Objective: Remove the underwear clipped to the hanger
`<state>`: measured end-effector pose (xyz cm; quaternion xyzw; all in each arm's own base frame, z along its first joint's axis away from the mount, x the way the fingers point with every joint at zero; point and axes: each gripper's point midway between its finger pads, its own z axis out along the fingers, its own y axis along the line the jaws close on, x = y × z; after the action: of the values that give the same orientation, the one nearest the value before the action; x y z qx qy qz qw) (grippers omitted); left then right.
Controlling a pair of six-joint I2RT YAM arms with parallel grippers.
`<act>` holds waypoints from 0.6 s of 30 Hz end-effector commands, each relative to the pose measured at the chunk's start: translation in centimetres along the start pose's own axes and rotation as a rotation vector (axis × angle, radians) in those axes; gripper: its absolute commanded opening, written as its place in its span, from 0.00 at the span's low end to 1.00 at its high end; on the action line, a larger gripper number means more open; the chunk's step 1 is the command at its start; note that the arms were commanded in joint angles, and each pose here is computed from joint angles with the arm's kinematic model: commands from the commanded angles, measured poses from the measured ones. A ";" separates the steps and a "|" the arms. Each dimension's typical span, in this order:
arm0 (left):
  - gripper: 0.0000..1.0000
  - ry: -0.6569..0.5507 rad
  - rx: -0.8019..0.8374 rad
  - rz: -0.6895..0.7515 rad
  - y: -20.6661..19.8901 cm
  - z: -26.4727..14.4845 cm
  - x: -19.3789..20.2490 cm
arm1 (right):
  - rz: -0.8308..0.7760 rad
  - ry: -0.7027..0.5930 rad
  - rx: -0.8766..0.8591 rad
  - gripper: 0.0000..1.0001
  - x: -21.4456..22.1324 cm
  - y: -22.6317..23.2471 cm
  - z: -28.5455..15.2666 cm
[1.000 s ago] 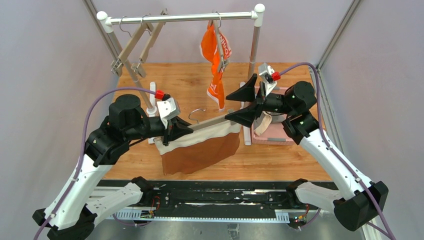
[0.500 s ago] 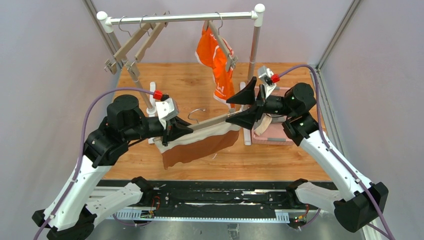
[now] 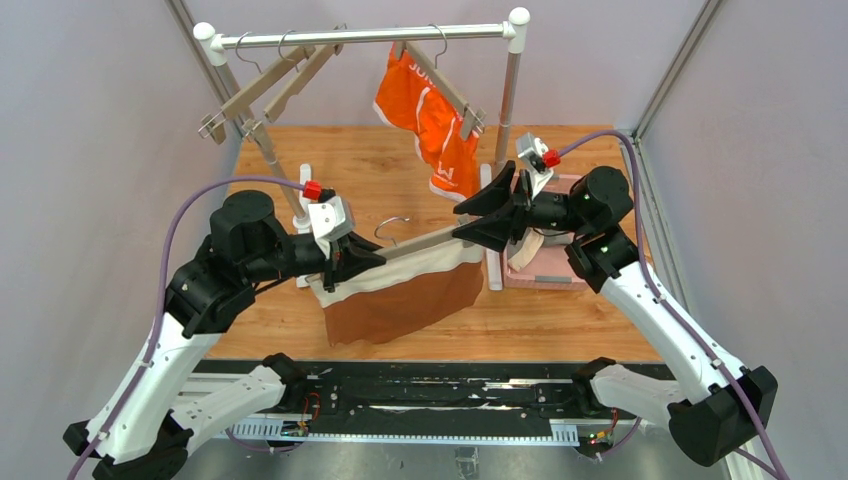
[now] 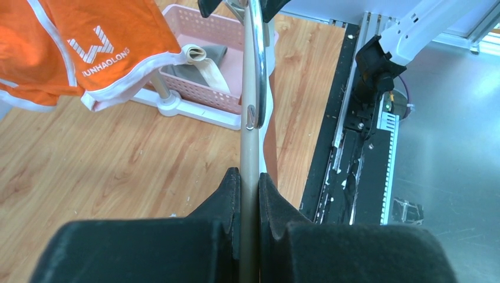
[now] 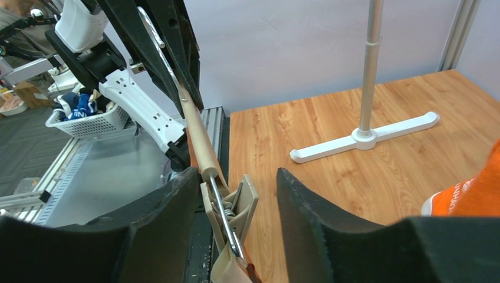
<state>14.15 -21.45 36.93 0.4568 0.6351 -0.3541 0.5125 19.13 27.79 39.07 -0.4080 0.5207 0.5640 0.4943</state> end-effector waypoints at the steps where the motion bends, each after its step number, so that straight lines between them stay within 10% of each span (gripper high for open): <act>1: 0.00 -0.079 0.012 0.041 -0.2 0.0 -2.5 | -0.027 0.005 -0.017 0.45 -0.2 0.6 -0.4; 6: 0.00 -0.093 0.007 0.047 0.0 0.1 -3.1 | -0.033 0.005 -0.004 0.02 -0.1 0.4 -0.5; 10: 0.00 -0.094 0.010 0.053 0.2 0.3 -3.4 | -0.054 -0.006 0.011 0.00 -0.4 0.4 -0.7; 18: 0.00 -0.110 0.024 0.073 0.3 0.6 -4.3 | -0.085 -0.035 0.201 0.59 -2.0 -1.1 -2.1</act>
<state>14.76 -22.29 37.73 0.4583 0.6287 -0.3633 0.5125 18.85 26.92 39.45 -0.4069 0.5233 0.5431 0.5153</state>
